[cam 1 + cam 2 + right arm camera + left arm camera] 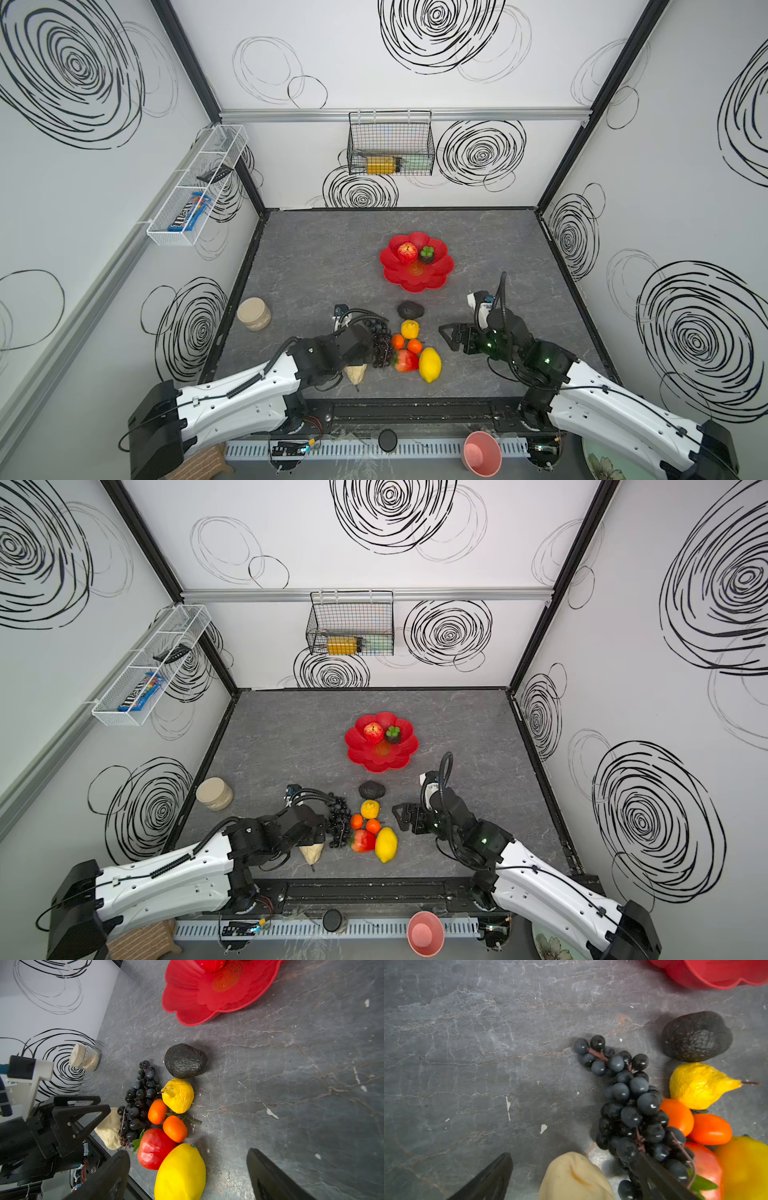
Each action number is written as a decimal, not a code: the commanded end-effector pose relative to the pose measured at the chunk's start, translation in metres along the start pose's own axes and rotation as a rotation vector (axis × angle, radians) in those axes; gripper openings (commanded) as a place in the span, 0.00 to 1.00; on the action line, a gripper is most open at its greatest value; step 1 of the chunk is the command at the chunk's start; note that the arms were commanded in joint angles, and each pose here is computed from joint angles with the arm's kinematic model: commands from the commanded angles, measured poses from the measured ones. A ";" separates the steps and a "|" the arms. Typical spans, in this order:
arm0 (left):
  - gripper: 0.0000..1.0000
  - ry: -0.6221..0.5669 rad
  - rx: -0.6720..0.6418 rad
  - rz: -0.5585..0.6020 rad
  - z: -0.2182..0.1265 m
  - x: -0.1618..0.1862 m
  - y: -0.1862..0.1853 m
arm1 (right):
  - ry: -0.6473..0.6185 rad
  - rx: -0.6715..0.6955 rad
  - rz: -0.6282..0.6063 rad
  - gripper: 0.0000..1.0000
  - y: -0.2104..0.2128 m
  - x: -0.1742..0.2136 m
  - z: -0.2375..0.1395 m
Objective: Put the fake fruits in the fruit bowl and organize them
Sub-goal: 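Lower the left gripper onto the pale cream pear while right gripper moves toward fruits, then close the left gripper on the pale cream pear and lift it, then bring the pale pear toward the right gripper while right gripper reaches for it, then grasp the pale pear with the right gripper and release the left gripper, then carry the pale pear over the bowl with right gripper while left arm withdraws, then lower the pale pear into the bowl and open the right gripper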
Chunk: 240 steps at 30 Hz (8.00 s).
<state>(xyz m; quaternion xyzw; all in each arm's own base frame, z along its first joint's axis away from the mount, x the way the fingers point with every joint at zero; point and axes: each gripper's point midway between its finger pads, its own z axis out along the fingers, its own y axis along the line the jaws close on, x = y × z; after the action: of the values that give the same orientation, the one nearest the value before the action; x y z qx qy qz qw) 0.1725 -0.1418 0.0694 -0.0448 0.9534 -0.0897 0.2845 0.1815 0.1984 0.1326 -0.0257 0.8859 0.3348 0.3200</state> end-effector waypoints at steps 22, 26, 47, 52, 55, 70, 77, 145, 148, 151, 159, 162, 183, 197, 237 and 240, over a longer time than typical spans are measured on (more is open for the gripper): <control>0.76 0.053 -0.025 0.022 0.019 0.034 0.005 | -0.040 -0.024 0.018 0.92 0.006 -0.007 -0.004; 0.71 0.037 -0.014 0.012 0.018 0.031 0.004 | -0.043 -0.026 0.020 0.92 0.007 -0.008 -0.006; 0.66 -0.361 0.350 -0.192 -0.093 -0.096 -0.064 | -0.066 -0.201 0.026 0.91 0.050 -0.020 -0.018; 0.65 -0.374 0.552 -0.358 -0.101 -0.113 -0.095 | -0.102 -0.304 0.038 0.88 0.072 -0.026 -0.025; 0.65 -0.377 0.623 -0.460 -0.100 -0.120 -0.104 | -0.114 -0.354 0.046 0.86 0.082 -0.027 -0.028; 0.66 -0.260 0.793 -0.771 -0.068 -0.104 -0.120 | -0.034 -0.422 -0.003 0.67 0.116 0.008 -0.011; 0.66 -0.235 0.788 -0.790 -0.061 -0.098 -0.123 | 0.006 -0.416 -0.042 0.53 0.129 0.020 0.000; 0.96 -0.492 0.450 -0.508 -0.058 -0.112 -0.011 | -0.079 -0.037 -0.121 0.04 0.050 -0.092 -0.015; 0.96 -0.521 0.428 -0.490 -0.057 -0.110 0.005 | -0.054 0.002 -0.128 0.04 0.039 -0.101 -0.008; 0.96 -0.552 0.425 -0.468 -0.057 -0.108 0.015 | -0.022 0.036 -0.136 0.04 0.028 -0.107 0.001; 0.96 -0.579 0.430 -0.465 -0.047 -0.097 0.028 | 0.053 0.094 -0.142 0.04 0.000 -0.125 0.027; 0.96 -0.575 0.442 -0.462 -0.042 -0.094 0.027 | 0.075 0.099 -0.140 0.03 -0.008 -0.129 0.037; 0.96 -0.548 0.481 -0.429 -0.024 -0.082 0.021 | 0.262 0.241 -0.109 0.00 -0.054 -0.136 0.108; 0.96 -0.544 0.468 -0.423 -0.019 -0.078 0.023 | 0.268 0.335 -0.110 0.00 -0.074 -0.142 0.123; 0.96 -0.535 0.457 -0.430 -0.013 -0.075 0.026 | 0.223 0.325 -0.134 0.25 -0.057 -0.159 0.115; 0.96 -0.535 0.459 -0.430 -0.013 -0.076 0.026 | 0.215 0.319 -0.139 0.29 -0.053 -0.160 0.113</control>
<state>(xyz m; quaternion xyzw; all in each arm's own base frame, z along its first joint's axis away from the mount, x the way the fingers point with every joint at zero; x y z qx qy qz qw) 0.2257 -0.1042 0.1153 -0.2029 0.7749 -0.3391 0.4933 0.3852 0.1971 0.1047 -0.0675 0.9589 0.1588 0.2252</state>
